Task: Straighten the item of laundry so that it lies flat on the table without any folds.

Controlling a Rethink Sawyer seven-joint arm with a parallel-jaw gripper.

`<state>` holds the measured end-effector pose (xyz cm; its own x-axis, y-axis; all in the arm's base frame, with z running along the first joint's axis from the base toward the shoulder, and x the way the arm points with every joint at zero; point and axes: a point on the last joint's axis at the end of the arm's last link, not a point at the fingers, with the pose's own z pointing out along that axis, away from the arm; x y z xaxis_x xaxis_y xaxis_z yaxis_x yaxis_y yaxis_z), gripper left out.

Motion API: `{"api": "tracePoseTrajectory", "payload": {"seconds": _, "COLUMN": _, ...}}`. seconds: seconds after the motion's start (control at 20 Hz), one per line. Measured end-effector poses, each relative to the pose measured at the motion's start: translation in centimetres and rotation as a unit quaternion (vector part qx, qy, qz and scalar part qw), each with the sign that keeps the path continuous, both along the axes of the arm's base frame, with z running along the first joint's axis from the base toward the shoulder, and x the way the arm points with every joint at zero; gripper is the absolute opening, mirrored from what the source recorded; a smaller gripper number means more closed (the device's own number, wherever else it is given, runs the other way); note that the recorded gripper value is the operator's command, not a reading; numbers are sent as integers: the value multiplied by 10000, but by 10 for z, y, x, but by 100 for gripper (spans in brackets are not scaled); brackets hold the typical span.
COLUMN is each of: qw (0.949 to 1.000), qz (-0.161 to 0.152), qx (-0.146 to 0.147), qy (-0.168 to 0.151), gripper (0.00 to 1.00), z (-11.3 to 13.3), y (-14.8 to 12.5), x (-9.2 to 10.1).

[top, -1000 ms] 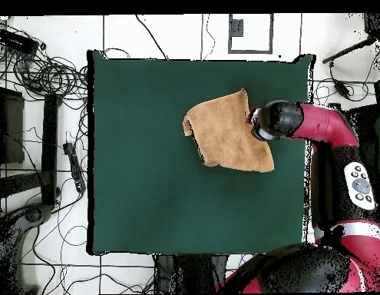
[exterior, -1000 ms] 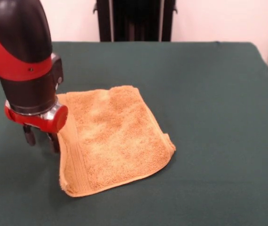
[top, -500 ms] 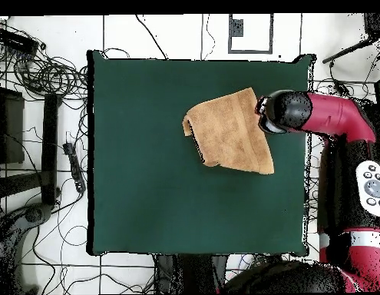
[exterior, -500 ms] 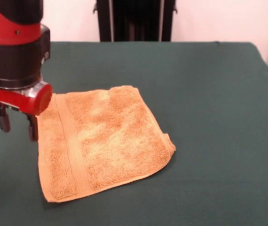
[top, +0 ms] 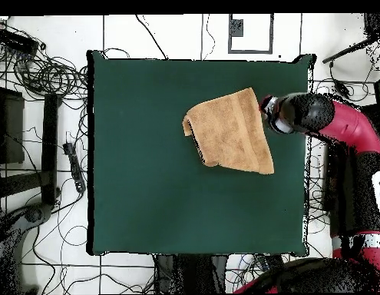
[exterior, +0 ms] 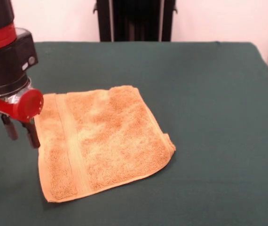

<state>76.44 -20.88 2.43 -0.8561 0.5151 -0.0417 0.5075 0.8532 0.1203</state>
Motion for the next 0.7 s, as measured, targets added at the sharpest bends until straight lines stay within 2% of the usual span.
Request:
{"api": "tracePoseTrajectory", "payload": {"seconds": 0.2, "qw": 9990, "qz": -224, "qx": 380, "qy": 88, "gripper": 100, "z": -25, "y": -5, "x": -9}}
{"api": "tracePoseTrajectory", "payload": {"seconds": 0.4, "qw": 9981, "qz": -249, "qx": 532, "qy": 172, "gripper": 100, "z": -43, "y": 1, "x": -15}}
{"api": "tracePoseTrajectory", "payload": {"seconds": 0.55, "qw": 9972, "qz": -186, "qx": 658, "qy": 292, "gripper": 100, "z": -65, "y": 19, "x": -21}}
{"api": "tracePoseTrajectory", "payload": {"seconds": 0.7, "qw": 9974, "qz": -168, "qx": 640, "qy": 283, "gripper": 100, "z": -64, "y": 21, "x": -19}}
